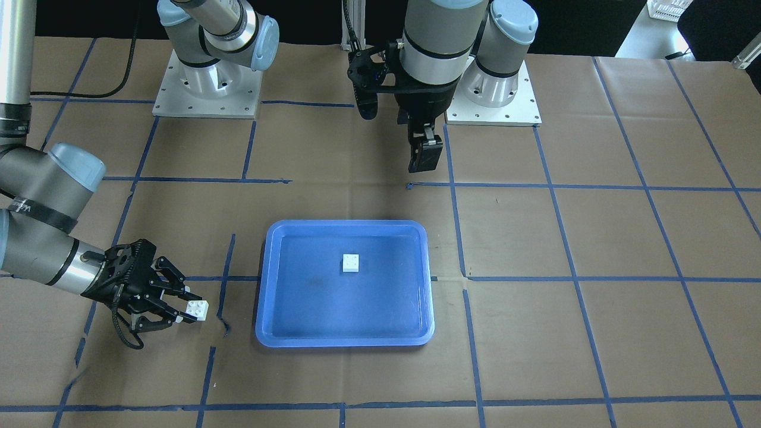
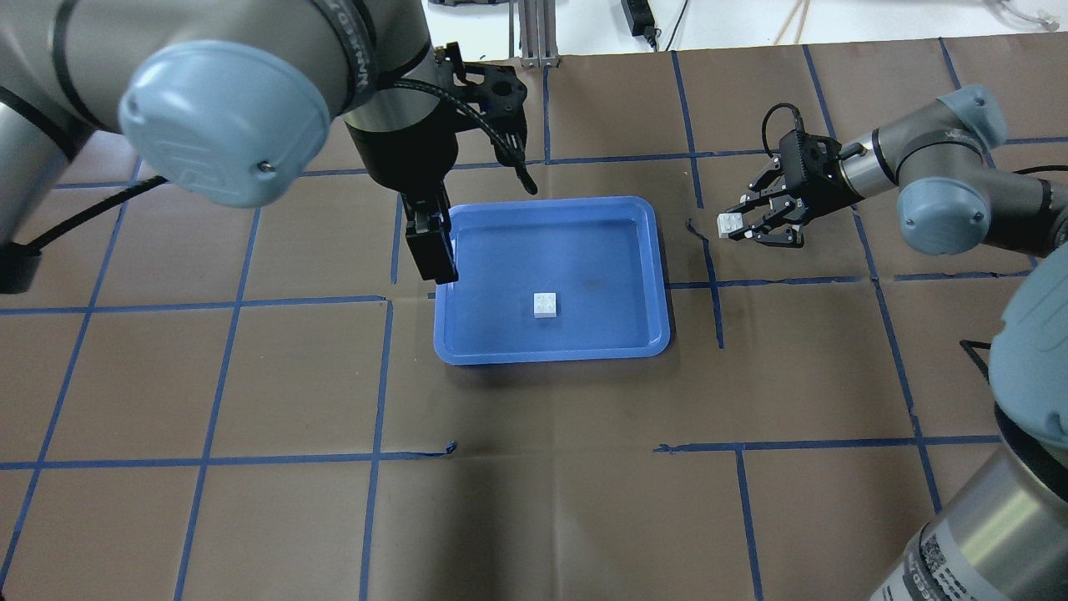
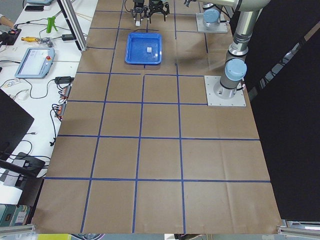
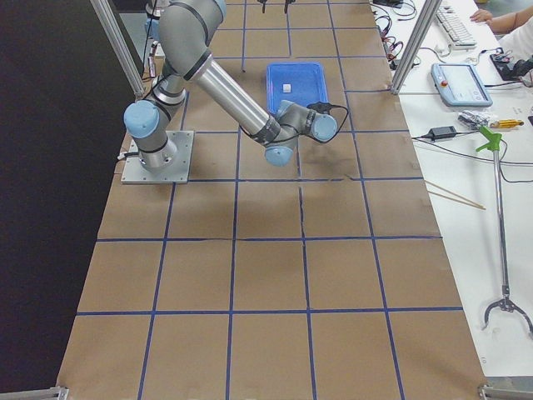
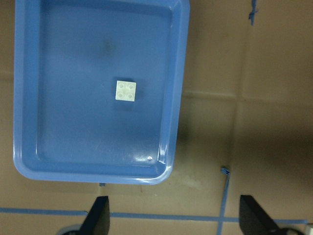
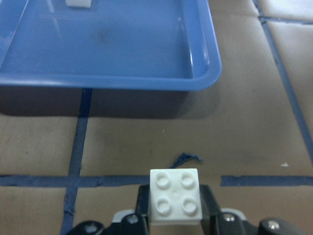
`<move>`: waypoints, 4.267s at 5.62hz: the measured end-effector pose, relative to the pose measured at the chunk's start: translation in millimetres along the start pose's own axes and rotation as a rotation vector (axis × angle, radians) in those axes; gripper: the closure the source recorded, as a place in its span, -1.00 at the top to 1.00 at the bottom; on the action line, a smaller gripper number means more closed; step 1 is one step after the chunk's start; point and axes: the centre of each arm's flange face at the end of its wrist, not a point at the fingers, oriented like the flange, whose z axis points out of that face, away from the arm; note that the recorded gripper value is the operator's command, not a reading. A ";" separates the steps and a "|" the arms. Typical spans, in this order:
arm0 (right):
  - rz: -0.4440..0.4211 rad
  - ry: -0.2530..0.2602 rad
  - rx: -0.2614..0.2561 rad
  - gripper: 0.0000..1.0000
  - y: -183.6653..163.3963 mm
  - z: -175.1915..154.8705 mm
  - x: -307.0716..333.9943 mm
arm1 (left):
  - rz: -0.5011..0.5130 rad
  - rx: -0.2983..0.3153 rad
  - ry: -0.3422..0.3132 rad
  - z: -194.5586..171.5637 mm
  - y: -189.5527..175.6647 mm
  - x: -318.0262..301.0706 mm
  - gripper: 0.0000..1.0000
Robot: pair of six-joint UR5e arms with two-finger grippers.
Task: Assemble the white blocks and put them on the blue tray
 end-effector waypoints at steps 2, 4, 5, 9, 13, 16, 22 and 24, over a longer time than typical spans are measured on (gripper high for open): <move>-0.003 -0.030 0.000 -0.31 -83.0 14.1 -3.3 | -0.459 -0.022 -0.060 -13.7 22.0 2.0 0.98; -0.013 -0.055 0.003 -0.31 -154.0 66.8 -23.4 | -1.053 0.045 -0.125 -33.9 56.6 -12.0 0.98; 0.013 -0.021 0.002 -0.31 -170.6 91.3 -41.2 | -1.242 0.100 -0.151 -45.9 83.6 -27.6 0.98; 0.036 0.014 0.009 -0.31 -157.2 154.5 -100.6 | -1.376 0.158 -0.180 -52.7 124.4 -39.8 0.99; 0.020 0.004 0.011 -0.33 -163.7 171.9 -108.9 | -1.370 0.156 -0.173 -49.3 122.2 -40.2 0.99; 0.031 -0.003 0.011 -0.33 -164.8 169.2 -119.7 | -1.371 0.154 -0.174 -48.1 121.7 -41.9 0.99; 0.029 -0.009 0.018 -0.33 -165.0 172.6 -121.9 | -1.362 0.158 -0.176 -50.5 122.0 -38.9 0.99; 0.027 -0.011 0.035 -0.33 -166.7 173.1 -122.2 | -1.362 0.160 -0.176 -51.2 122.3 -38.5 0.98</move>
